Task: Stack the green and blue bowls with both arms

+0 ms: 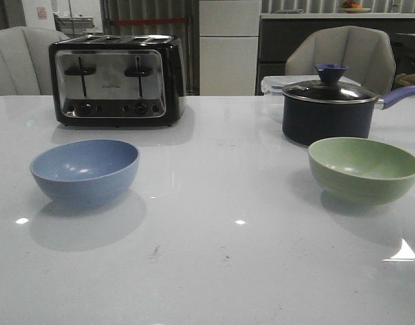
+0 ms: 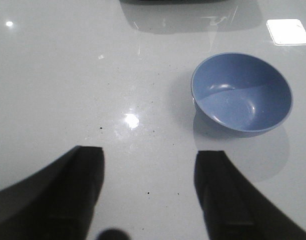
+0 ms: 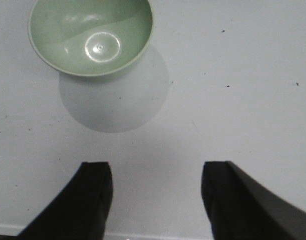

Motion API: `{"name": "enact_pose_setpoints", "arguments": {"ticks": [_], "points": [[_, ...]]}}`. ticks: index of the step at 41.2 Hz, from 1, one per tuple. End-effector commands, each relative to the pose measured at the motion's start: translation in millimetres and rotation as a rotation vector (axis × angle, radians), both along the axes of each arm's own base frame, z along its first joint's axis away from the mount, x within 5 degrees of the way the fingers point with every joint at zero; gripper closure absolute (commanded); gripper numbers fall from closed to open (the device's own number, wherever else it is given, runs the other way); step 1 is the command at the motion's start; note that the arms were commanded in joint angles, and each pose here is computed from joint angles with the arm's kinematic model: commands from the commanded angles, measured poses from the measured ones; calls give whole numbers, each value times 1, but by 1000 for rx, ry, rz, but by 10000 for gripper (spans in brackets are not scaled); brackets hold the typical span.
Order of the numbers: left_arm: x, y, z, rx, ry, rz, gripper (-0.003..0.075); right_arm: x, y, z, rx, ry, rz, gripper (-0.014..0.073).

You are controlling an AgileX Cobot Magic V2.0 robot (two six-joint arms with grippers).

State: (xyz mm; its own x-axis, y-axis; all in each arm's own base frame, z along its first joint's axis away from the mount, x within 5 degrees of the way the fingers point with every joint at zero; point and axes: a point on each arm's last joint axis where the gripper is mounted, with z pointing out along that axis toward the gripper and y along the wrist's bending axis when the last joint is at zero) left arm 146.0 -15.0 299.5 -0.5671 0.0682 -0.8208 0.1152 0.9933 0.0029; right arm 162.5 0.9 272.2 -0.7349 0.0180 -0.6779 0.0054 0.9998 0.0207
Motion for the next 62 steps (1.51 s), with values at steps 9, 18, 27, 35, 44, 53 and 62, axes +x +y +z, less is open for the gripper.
{"name": "enact_pose_setpoints", "arguments": {"ticks": [9, 18, 27, 35, 44, 53, 62], "points": [[4, -2, 14, -23, -94, -1, 161, 63, -9, 10, 51, -1, -72, 44], [4, -2, 14, -23, -94, -1, 161, 117, -17, 7, 107, 109, -98, 44], [4, -2, 14, -23, -94, -1, 161, 167, -14, -9, 167, 197, -47, 44], [4, -2, 14, -23, -94, -1, 161, 204, -17, -35, 173, 265, -41, 53], [4, -2, 14, -23, -94, -1, 161, 224, -18, -54, 177, 315, -38, 185], [4, -2, 14, -23, -94, -1, 161, 225, -18, -55, 176, 330, -31, 379], [4, -2, 14, -23, -94, -1, 161, 224, -17, -54, 169, 335, -14, 536]]}}
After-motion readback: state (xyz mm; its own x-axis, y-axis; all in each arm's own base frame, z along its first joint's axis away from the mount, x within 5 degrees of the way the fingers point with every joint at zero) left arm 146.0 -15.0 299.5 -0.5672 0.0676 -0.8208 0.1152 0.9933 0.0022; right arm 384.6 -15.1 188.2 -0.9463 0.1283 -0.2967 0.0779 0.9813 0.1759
